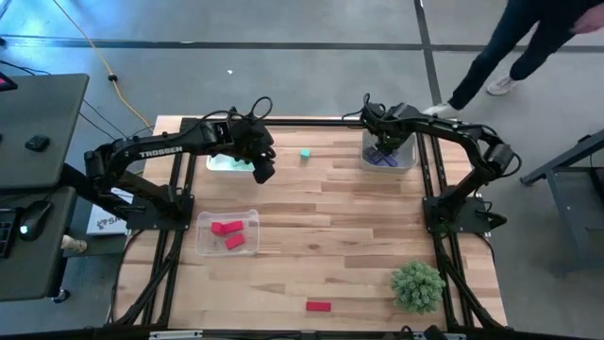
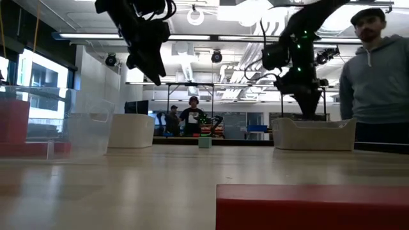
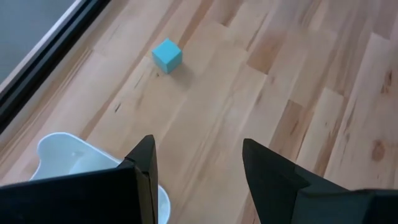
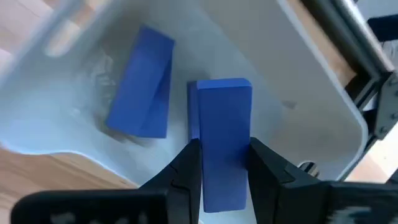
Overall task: Sort & place blocks by color
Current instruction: Put the violet block into the gray bin
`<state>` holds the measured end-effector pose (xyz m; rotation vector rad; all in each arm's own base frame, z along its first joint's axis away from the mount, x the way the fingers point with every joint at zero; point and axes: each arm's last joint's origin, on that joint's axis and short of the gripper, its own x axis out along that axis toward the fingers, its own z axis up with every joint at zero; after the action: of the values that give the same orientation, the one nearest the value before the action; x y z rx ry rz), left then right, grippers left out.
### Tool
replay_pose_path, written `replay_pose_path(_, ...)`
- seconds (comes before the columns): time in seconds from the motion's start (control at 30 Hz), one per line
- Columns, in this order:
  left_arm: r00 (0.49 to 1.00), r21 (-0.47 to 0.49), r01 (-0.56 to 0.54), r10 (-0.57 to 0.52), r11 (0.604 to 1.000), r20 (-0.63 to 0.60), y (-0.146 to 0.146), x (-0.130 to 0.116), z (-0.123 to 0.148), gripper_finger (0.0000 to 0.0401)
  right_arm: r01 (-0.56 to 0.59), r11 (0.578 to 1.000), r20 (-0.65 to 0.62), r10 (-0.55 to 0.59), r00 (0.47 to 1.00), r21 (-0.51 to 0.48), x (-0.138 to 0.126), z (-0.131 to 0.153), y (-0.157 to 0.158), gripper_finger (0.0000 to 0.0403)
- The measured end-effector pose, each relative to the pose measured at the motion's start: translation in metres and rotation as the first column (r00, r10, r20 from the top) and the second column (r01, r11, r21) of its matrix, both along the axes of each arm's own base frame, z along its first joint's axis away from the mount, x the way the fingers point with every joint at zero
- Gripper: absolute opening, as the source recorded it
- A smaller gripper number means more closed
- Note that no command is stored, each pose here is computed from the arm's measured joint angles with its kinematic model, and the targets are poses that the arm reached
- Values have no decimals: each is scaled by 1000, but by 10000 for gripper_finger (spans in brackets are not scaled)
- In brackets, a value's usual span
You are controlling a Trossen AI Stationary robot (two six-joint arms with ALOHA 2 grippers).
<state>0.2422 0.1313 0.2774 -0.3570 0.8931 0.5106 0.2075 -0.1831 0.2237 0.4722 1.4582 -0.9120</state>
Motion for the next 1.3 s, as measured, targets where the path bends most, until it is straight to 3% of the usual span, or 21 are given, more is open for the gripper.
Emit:
replay_pose_path(0.37,997,-4,-49,49,999,60,4,2,3,145,18,998,7,-19,1000,60,-17,-46,6,74)
replay_pose_path(0.83,992,13,-57,55,998,111,6,6,6,145,16,998,31,-18,999,64,-22,-64,10,78)
replay_pose_path(1.3,993,19,-49,47,999,108,6,6,6,145,-9,1000,13,9,1000,29,-19,-57,6,160)
